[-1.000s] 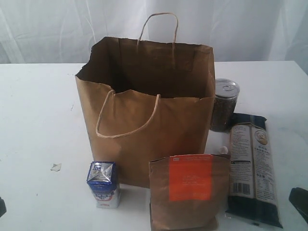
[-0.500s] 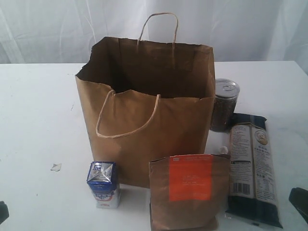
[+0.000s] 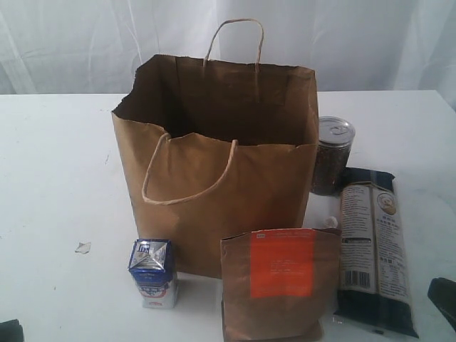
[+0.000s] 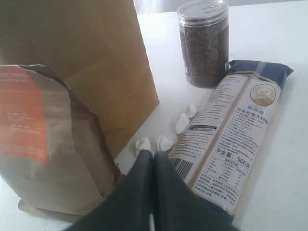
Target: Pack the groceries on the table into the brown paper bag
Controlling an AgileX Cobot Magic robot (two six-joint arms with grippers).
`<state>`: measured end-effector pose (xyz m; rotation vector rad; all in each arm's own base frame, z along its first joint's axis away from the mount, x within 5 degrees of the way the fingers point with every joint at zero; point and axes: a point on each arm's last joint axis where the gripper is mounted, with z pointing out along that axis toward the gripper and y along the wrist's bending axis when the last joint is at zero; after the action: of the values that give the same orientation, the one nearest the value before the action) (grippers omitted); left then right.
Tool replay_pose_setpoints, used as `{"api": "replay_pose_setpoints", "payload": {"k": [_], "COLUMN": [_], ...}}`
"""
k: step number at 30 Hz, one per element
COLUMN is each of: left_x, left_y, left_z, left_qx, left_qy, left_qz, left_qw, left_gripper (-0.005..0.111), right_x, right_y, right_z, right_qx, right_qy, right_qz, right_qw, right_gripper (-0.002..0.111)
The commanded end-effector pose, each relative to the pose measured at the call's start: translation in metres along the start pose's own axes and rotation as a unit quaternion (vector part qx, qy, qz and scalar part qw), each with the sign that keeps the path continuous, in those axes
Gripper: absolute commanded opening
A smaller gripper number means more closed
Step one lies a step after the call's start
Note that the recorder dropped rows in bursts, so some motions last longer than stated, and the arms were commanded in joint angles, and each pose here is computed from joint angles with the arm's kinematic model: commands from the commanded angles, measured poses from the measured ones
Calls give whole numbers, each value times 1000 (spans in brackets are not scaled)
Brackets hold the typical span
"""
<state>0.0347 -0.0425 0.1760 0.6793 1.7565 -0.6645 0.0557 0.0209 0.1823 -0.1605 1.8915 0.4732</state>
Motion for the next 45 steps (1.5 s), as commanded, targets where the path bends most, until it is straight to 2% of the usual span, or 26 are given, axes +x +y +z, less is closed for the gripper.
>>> {"api": "replay_pose_setpoints", "payload": {"k": [1,26,28,31,35,38,42,45], "left_x": [6,7,7,7,7,7,7,7], "left_y": [-1,-1,-1,-1,-1,-1,-1,-1], "left_z": [0,0,0,0,0,0,0,0], "left_qx": [5,6,6,6,6,6,6,6], "left_qy": [27,33,33,33,33,33,33,33], "left_qz": [-3,-3,-3,-3,-3,-3,-3,-3], "left_qw": [1000,999,999,999,999,999,999,999], "left_gripper": [0,0,0,0,0,0,0,0], "right_x": [1,1,-4,-25,-31,-39,-70,-91], "right_y": [-1,-1,3,22,28,26,23,24], "right_z": [0,0,0,-7,-11,-12,-24,-23], "right_qx": [3,2,-20,-126,-165,-131,-58,-22], "right_qy": [-1,-2,-28,-147,-181,-161,-158,-132], "right_qz": [-7,-7,-6,-3,27,14,-51,-55], "right_qw": [1000,1000,999,981,969,978,984,989], "right_gripper": [0,0,0,0,0,0,0,0]}}
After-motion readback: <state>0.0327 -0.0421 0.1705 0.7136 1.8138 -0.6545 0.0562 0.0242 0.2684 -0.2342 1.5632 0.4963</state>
